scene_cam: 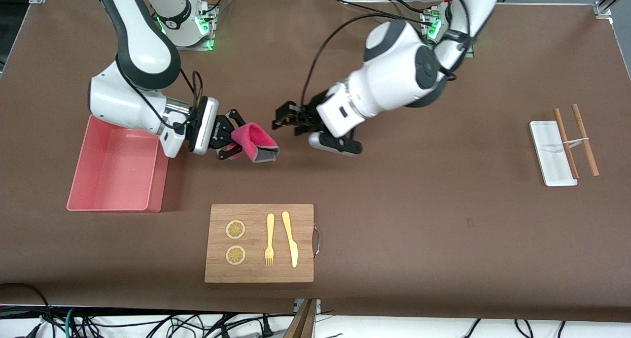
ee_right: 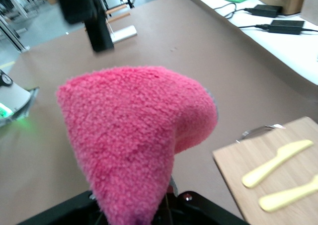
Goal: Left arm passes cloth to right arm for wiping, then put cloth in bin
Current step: 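Withdraw the left gripper while the right gripper lowers the cloth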
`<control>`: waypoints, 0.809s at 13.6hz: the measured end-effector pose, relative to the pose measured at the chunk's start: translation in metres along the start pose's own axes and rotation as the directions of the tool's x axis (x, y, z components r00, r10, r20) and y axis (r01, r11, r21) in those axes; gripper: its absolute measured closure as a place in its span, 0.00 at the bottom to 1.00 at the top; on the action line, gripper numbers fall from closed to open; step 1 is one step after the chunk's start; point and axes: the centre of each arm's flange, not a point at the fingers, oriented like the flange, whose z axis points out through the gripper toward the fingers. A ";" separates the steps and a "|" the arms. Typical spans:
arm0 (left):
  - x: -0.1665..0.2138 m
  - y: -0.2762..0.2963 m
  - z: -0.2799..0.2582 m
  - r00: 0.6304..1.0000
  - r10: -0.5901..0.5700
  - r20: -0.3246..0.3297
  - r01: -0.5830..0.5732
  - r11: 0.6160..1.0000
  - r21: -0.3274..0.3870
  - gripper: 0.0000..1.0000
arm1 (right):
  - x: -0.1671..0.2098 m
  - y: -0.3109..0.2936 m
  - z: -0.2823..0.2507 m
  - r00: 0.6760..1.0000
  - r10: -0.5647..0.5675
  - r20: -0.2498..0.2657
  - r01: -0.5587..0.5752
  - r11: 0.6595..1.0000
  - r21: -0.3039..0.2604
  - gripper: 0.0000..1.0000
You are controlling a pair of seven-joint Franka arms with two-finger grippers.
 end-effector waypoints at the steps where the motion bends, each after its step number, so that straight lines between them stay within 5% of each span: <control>1: 0.007 -0.012 -0.017 1.000 0.021 0.003 -0.021 0.998 0.060 0.11 | -0.005 0.004 -0.008 1.000 0.003 0.027 -0.002 1.000 -0.005 0.96; 2: 0.012 -0.023 -0.033 0.999 0.046 0.000 -0.046 0.991 0.125 0.01 | -0.011 0.007 -0.014 0.997 0.022 0.070 -0.022 1.000 -0.001 0.96; 7: 0.031 -0.079 -0.101 0.982 0.184 0.036 -0.181 0.882 0.436 0.00 | -0.019 0.000 -0.032 0.926 0.197 0.322 -0.191 0.980 -0.049 0.96; 11: 0.028 -0.111 -0.174 0.983 0.176 0.047 -0.167 0.765 0.622 0.00 | -0.045 -0.003 -0.028 0.783 0.400 0.477 -0.338 0.917 -0.214 0.96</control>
